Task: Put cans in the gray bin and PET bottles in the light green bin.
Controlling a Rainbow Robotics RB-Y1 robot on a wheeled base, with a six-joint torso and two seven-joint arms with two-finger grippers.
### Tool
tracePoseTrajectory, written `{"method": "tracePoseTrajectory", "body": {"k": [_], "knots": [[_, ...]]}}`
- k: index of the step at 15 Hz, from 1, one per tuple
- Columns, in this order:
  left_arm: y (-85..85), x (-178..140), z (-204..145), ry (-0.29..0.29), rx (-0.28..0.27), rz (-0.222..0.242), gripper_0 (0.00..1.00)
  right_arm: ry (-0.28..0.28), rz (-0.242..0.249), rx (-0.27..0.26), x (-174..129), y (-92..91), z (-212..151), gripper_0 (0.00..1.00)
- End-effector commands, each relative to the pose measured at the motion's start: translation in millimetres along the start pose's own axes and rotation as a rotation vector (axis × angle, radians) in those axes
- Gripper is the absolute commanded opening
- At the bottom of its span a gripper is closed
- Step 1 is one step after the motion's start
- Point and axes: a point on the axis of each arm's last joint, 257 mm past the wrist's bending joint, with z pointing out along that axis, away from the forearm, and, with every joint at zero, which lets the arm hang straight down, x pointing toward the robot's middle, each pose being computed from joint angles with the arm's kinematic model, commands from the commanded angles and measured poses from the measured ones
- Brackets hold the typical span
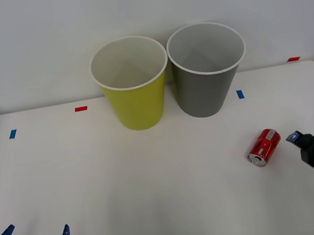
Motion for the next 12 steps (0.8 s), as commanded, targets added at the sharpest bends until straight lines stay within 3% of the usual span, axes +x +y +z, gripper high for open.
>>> {"method": "tracePoseTrajectory", "body": {"k": [1, 4, 7, 10, 12], "knots": [[0.0, 0, 0, 0.0, 0.0, 0.0, 1.0, 0.101, -0.033, -0.015, 10, 16.3, 12, 1.0], [0.0, 0, 0, 0.0, 0.0, 0.0, 1.0, 0.199, -0.072, -0.047, 16, 24.9, 23, 1.0], [0.0, 0, 0, 0.0, 0.0, 0.0, 1.0, 0.286, -0.116, -0.014, 17, 23.1, 23, 1.0], [0.0, 0, 0, 0.0, 0.0, 0.0, 1.0, 0.347, -0.092, -0.026, 14, 38.3, 29, 1.0], [0.0, 0, 0, 0.0, 0.0, 0.0, 1.0, 0.356, -0.096, -0.017, 9, 43.0, 38, 1.0]]}}
